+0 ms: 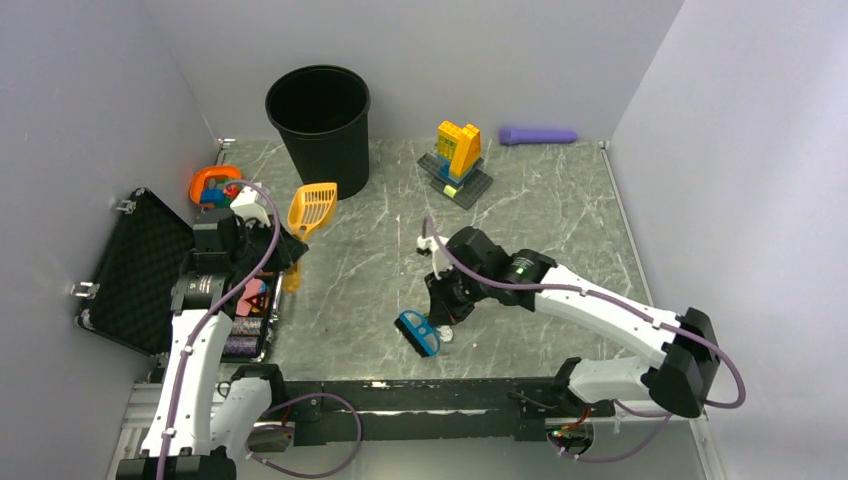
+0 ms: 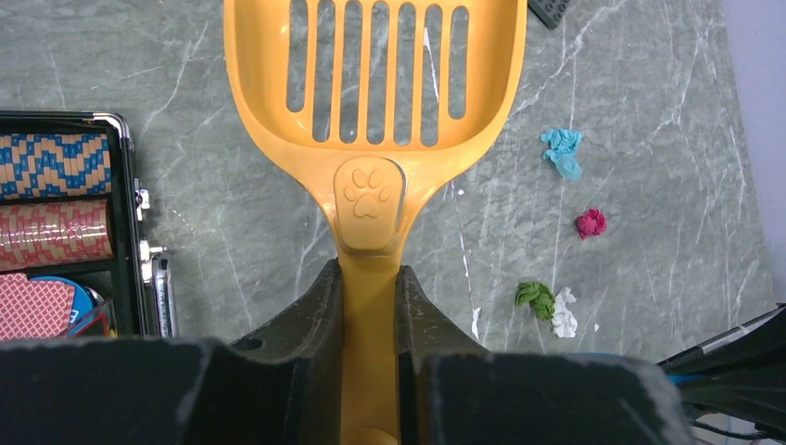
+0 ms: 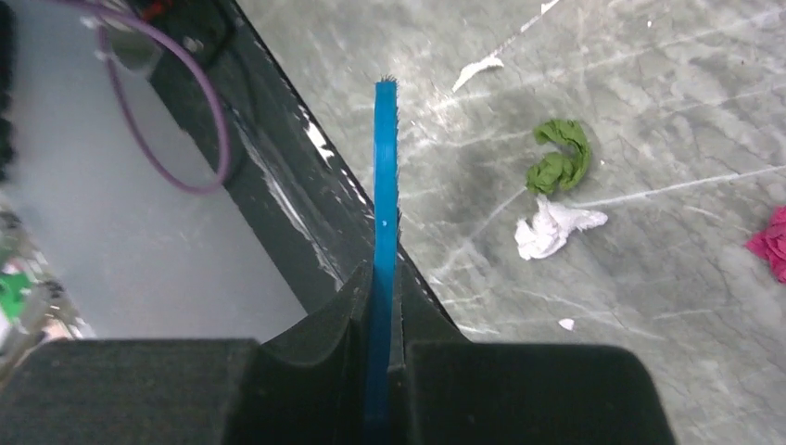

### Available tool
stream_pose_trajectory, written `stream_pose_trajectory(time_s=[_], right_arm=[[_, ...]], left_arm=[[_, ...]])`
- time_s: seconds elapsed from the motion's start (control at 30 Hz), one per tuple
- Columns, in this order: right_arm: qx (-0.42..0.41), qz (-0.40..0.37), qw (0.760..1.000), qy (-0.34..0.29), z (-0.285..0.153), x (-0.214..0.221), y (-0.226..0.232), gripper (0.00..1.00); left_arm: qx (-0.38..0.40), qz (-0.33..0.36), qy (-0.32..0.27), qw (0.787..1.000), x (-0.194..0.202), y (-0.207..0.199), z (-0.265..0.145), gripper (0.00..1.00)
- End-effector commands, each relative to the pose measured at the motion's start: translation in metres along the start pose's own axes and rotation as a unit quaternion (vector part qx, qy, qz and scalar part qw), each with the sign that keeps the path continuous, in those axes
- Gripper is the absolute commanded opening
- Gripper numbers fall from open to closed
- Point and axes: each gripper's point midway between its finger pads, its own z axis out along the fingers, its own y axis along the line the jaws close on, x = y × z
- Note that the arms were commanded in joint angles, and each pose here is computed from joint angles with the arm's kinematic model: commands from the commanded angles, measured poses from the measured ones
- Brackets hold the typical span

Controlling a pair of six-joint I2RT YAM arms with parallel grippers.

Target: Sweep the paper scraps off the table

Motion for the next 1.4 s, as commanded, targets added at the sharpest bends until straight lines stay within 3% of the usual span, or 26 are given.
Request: stream_pose_trajectory(time_s=[0.0,0.23,0.5,0.73,0.9,1.03,1.23,1.37], right_arm=[[0.073,-0.056,0.994,0.064,0.007,0.016,-0.017,0.00],[0.226,-0.067,0.960,0.151,0.023,0.035,-0.071,0.00],[0.422,-0.091,0.899,0.074,-0.015,-0.024,-0.117,0.00],[0.414,-0.096,0.905,-0.006,-0.041,-0.063,-0.099,0.00],[0.454,-0.069,0.887,-0.046,-0.071,-0.070,-0.108,0.00],[0.499,-0.032,0.865,-0.044,-0.091,-0.062,-0.123,0.00],[0.506,0.011,0.862,-0.022,-0.095,-0.037,-0.127,0.00],[0.536,0.027,0.844,-0.003,-0.100,-0.021,-0.147,0.00]], left_arm=[[0.014,0.016,-0.009,1.000,-0.005,-0.005,0.000,0.00],[0.015,0.017,-0.006,1.000,-0.005,-0.006,0.001,0.00],[0.018,0.018,-0.003,1.000,-0.003,-0.007,0.002,0.00],[0.024,0.018,0.009,1.000,0.001,-0.009,0.005,0.00],[0.042,0.026,0.046,0.998,0.014,-0.017,0.014,0.00],[0.059,0.046,0.081,0.994,0.028,-0.030,0.021,0.00],[0.071,0.078,0.121,0.987,0.048,-0.044,0.027,0.00],[0.085,0.102,0.151,0.980,0.064,-0.058,0.031,0.00]])
